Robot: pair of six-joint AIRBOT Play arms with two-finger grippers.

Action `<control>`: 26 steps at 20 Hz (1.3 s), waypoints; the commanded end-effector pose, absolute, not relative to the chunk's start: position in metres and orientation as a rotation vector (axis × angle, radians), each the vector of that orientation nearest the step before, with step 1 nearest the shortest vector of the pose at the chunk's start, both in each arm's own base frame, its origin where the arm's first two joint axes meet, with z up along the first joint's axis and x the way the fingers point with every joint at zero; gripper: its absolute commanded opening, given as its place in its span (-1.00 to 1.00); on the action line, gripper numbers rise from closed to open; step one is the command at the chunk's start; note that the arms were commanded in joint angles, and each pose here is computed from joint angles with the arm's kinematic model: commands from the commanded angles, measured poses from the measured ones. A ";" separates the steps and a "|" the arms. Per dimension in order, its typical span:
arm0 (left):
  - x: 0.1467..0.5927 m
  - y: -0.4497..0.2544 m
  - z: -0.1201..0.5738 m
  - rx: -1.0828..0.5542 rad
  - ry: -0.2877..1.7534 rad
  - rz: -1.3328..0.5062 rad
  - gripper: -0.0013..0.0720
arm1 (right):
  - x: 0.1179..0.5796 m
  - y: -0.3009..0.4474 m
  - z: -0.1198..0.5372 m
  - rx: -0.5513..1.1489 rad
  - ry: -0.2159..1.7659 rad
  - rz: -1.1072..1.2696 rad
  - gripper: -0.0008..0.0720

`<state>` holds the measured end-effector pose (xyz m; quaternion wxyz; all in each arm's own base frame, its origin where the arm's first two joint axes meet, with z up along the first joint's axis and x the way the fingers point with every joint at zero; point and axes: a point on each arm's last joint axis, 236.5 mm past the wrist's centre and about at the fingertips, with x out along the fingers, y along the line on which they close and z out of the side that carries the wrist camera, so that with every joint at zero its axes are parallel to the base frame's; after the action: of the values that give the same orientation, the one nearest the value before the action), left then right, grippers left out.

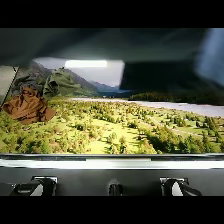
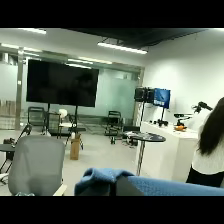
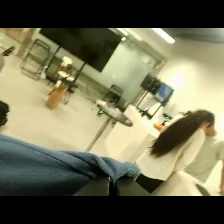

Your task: Fold the shirts.

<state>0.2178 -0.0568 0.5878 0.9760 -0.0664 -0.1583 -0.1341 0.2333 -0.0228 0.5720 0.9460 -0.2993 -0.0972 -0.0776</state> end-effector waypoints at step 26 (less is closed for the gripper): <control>0.430 -0.027 0.001 -0.326 1.446 -0.217 0.29 | 0.483 -0.059 0.039 -0.020 1.227 0.438 0.40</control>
<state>0.4697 -0.0347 -0.0017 0.7838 -0.1572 0.5953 -0.0808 0.5165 -0.0367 0.0276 0.8191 0.0115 0.5383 0.1982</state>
